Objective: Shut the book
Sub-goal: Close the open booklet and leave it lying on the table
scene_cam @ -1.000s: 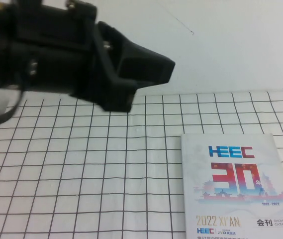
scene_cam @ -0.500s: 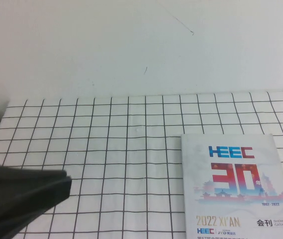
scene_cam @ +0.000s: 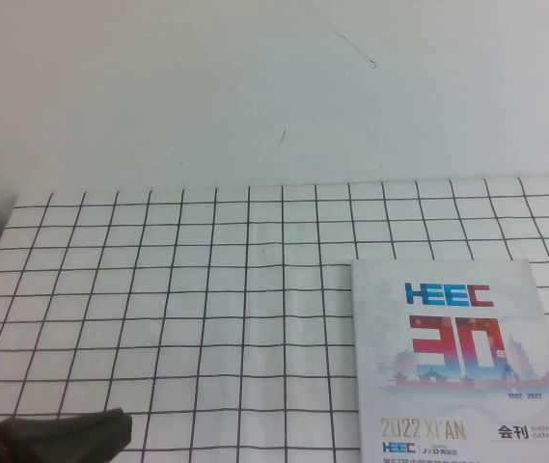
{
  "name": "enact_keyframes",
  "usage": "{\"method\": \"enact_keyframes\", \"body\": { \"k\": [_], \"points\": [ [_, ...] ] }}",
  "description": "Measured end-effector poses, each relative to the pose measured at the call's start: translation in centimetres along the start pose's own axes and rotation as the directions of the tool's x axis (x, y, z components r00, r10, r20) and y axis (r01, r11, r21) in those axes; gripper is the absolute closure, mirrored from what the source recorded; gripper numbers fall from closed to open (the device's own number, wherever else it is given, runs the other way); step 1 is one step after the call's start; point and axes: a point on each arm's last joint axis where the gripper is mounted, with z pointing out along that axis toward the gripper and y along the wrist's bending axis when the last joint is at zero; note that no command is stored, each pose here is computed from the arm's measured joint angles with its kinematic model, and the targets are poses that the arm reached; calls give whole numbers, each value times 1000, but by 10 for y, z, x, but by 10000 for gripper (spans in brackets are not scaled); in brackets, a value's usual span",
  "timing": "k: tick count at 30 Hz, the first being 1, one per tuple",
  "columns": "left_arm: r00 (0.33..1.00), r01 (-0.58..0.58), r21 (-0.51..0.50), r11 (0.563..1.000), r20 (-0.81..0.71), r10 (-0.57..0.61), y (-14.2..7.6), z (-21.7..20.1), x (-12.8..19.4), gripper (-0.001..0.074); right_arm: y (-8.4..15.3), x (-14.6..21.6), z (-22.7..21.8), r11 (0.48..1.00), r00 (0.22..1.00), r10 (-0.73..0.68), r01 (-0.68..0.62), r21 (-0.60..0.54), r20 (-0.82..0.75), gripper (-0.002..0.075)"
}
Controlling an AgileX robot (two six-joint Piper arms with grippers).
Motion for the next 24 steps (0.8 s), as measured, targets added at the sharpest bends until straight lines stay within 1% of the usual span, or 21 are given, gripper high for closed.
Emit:
{"method": "enact_keyframes", "body": {
  "k": [5, 7, 11, 15, 17, 18, 22, 24],
  "points": [
    [996, 22, -15, 1000, -81, -23, 7, 8, 27, 738, 11, 31, 18, 999, 994, -2, -2, -38, -105, 729],
    [994, 29, -20, 999, -109, -31, 9, 11, 36, 738, 14, 40, 23, 999, 993, -5, 0, -44, -119, 729],
    [985, 43, -28, 999, -166, -47, 12, 14, 54, 738, 17, 48, 29, 999, 994, -9, 4, -41, -111, 729],
    [977, 37, -27, 999, -210, -42, 14, 14, 70, 738, 17, 48, 30, 999, 995, -11, 7, -38, -102, 729],
    [982, -1, -45, 999, -187, -8, 17, 12, 75, 738, 17, 48, 30, 999, 995, -11, 7, -37, -100, 729],
    [988, -27, -63, 998, -153, 17, 19, 11, 76, 738, 17, 48, 30, 999, 995, -11, 7, -37, -100, 729],
    [990, -132, -172, 976, 35, 140, 30, 5, 77, 738, 17, 48, 30, 999, 995, -11, 8, -36, -98, 729],
    [977, -154, -225, 962, 109, 181, 35, 2, 79, 738, 17, 48, 30, 999, 995, -11, 8, -36, -98, 729]
  ]
}}
